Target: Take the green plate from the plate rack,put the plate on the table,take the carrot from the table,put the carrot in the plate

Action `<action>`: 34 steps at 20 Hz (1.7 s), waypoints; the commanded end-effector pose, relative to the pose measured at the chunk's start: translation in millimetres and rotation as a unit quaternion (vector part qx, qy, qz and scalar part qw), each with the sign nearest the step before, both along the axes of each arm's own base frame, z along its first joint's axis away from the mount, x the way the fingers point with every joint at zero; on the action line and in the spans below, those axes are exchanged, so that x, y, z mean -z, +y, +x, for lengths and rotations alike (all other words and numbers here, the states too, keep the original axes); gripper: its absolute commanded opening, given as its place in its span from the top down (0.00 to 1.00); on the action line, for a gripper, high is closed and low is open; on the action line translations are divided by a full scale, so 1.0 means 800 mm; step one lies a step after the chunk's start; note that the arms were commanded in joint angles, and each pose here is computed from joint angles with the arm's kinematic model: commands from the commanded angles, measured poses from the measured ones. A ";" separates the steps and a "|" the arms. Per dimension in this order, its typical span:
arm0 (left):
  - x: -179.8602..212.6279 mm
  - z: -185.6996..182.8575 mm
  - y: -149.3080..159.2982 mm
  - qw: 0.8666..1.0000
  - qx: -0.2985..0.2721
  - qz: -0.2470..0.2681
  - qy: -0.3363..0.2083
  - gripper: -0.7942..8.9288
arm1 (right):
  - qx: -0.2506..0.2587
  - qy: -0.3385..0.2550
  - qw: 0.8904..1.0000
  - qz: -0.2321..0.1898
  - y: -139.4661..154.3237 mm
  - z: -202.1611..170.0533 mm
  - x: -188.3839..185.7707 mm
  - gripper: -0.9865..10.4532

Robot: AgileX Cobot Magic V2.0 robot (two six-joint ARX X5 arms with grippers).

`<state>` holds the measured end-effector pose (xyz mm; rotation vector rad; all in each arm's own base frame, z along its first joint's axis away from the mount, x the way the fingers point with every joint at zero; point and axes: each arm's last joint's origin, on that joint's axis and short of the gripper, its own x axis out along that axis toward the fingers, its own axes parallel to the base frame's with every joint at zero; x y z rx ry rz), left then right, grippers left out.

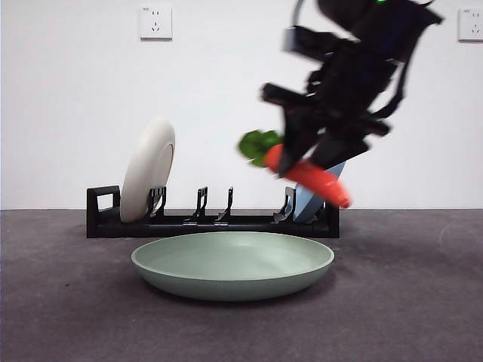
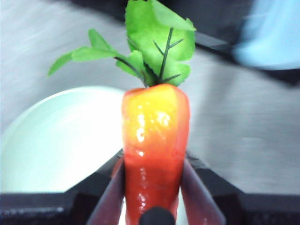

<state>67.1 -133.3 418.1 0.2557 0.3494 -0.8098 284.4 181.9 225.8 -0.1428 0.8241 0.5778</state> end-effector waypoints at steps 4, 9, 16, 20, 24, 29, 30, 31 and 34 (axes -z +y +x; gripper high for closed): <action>0.003 -0.001 0.001 1.000 -0.006 0.002 0.012 0.50 | -0.046 0.018 0.999 0.003 0.063 -0.010 0.053 0.92; 0.004 -0.001 0.001 1.000 -0.006 0.006 0.014 0.50 | -0.047 0.044 0.998 -0.009 0.080 -0.006 0.096 0.92; 0.005 -0.001 0.001 1.000 -0.006 0.008 0.014 0.50 | -0.047 0.052 0.997 -0.011 0.080 -0.007 0.100 0.45; 0.005 -0.001 0.001 1.000 -0.006 0.010 0.016 0.50 | -0.047 0.042 0.998 -0.004 0.077 -0.009 0.085 0.45; 0.006 -0.001 0.002 1.000 -0.006 0.012 0.016 0.50 | -0.049 0.023 0.998 0.011 0.059 -0.031 0.022 0.45; 0.009 -0.002 0.003 0.999 -0.006 0.026 0.022 0.50 | -0.067 0.069 0.995 0.003 -0.001 -0.103 -0.064 0.45; 0.009 -0.002 0.003 0.999 -0.006 0.028 0.023 0.50 | -0.077 0.085 0.993 0.008 -0.013 -0.118 -0.075 0.45; 0.010 -0.002 0.004 0.999 -0.005 0.030 0.024 0.50 | -0.088 0.101 0.991 0.013 -0.026 -0.135 -0.087 0.45; 0.011 -0.002 0.004 0.999 -0.004 0.035 0.027 0.50 | -0.097 0.112 0.989 0.019 -0.058 -0.173 -0.111 0.45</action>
